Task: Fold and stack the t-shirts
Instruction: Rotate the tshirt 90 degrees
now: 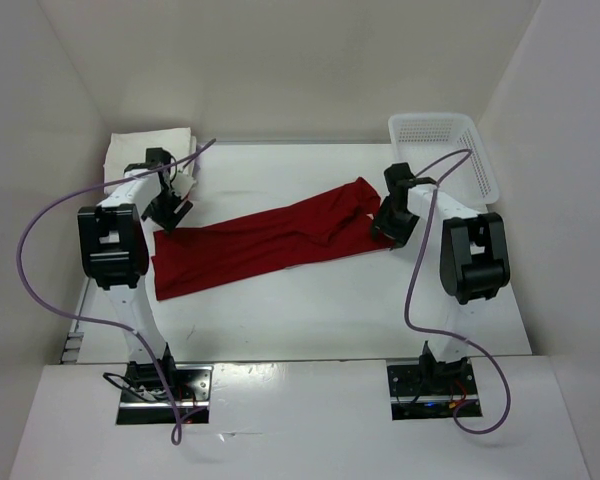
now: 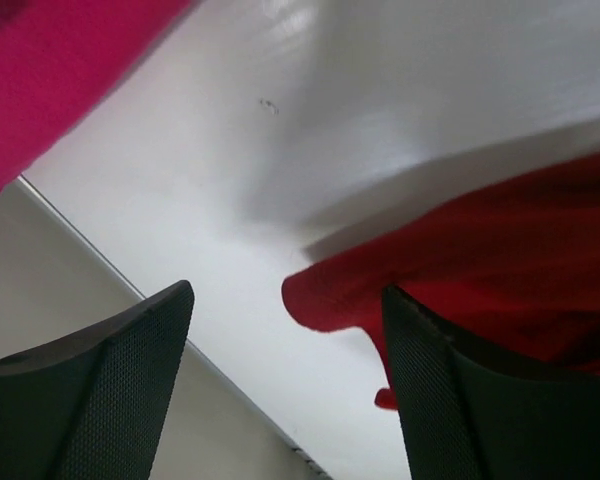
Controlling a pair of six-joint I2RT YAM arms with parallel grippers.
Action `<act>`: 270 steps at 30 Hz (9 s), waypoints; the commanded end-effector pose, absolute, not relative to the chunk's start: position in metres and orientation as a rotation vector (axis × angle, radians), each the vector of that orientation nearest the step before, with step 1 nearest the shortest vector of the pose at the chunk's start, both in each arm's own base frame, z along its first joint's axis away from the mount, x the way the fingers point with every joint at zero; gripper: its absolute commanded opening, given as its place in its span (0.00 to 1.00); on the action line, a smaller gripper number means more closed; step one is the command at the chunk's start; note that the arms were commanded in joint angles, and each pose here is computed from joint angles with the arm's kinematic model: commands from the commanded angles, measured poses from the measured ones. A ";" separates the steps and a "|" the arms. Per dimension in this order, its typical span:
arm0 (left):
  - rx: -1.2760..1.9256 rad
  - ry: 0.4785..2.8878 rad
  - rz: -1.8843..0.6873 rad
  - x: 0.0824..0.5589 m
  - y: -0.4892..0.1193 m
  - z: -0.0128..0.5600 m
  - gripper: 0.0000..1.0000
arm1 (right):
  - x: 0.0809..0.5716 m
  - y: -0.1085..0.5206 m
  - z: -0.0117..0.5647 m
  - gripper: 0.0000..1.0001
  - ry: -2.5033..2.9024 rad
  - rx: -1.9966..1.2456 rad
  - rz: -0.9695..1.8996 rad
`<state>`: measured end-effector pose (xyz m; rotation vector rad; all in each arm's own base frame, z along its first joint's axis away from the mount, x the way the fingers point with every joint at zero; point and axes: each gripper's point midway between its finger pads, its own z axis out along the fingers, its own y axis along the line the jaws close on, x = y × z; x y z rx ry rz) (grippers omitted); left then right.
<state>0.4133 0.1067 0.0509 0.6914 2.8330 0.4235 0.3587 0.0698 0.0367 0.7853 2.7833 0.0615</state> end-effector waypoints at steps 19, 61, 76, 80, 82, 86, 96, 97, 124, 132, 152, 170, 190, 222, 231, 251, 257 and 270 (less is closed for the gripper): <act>0.834 2.961 0.368 0.327 0.103 0.009 0.05 | 0.437 0.124 0.027 0.00 2.697 0.588 0.029; 1.013 3.035 0.233 0.298 0.089 0.005 0.22 | 0.440 0.090 0.060 0.00 2.657 0.457 -0.172; 1.002 3.002 -0.002 0.287 0.062 0.025 0.61 | 0.598 0.107 0.089 0.59 2.455 0.330 -0.080; 1.014 2.980 -0.068 0.287 0.054 0.037 0.67 | 0.584 0.138 0.133 0.86 2.421 0.222 -0.046; 1.008 2.961 -0.052 0.292 0.055 0.042 0.68 | 0.564 0.151 0.154 0.88 2.421 0.185 -0.077; 0.901 2.948 -0.037 0.298 0.052 0.048 0.68 | 0.514 0.175 0.231 0.90 2.345 0.125 -0.053; 0.662 2.908 -0.007 0.304 0.061 0.046 0.68 | 0.323 0.322 0.190 0.32 2.477 -0.026 0.480; 0.649 2.907 -0.023 0.304 0.059 0.045 0.68 | 0.311 0.334 0.187 0.22 2.490 -0.033 0.538; 0.588 2.614 -0.010 0.286 0.048 0.122 0.76 | 0.160 0.509 0.019 0.59 2.906 0.445 0.792; 0.606 2.600 -0.028 0.287 0.046 0.131 0.76 | 0.154 0.494 -0.013 0.12 2.985 0.565 0.772; 1.280 2.371 0.012 0.281 -0.049 0.151 0.77 | 0.088 0.221 0.004 0.01 2.983 0.832 0.324; 2.345 1.820 0.229 0.188 -0.168 0.099 1.00 | 0.138 0.206 0.082 0.44 2.802 0.467 0.455; 2.608 1.019 -0.075 0.147 -0.208 0.072 1.00 | 0.132 0.224 0.044 0.51 2.974 0.288 0.498; 2.824 0.450 0.018 0.136 -0.183 0.006 1.00 | 0.111 0.234 0.006 0.38 3.110 0.325 0.359; 2.844 0.478 0.087 0.140 -0.171 0.006 1.00 | 0.092 0.205 0.010 0.00 3.134 0.455 0.219; 1.552 1.941 -0.018 0.346 -0.152 0.114 0.23 | 0.128 0.184 0.085 0.43 2.898 0.566 0.335; 1.362 1.935 -0.037 0.418 -0.173 0.168 0.32 | 0.182 0.186 0.101 0.46 2.840 0.484 0.312; 1.197 2.320 0.063 0.472 -0.036 0.116 0.64 | 0.201 0.275 0.130 0.46 2.704 -0.166 0.395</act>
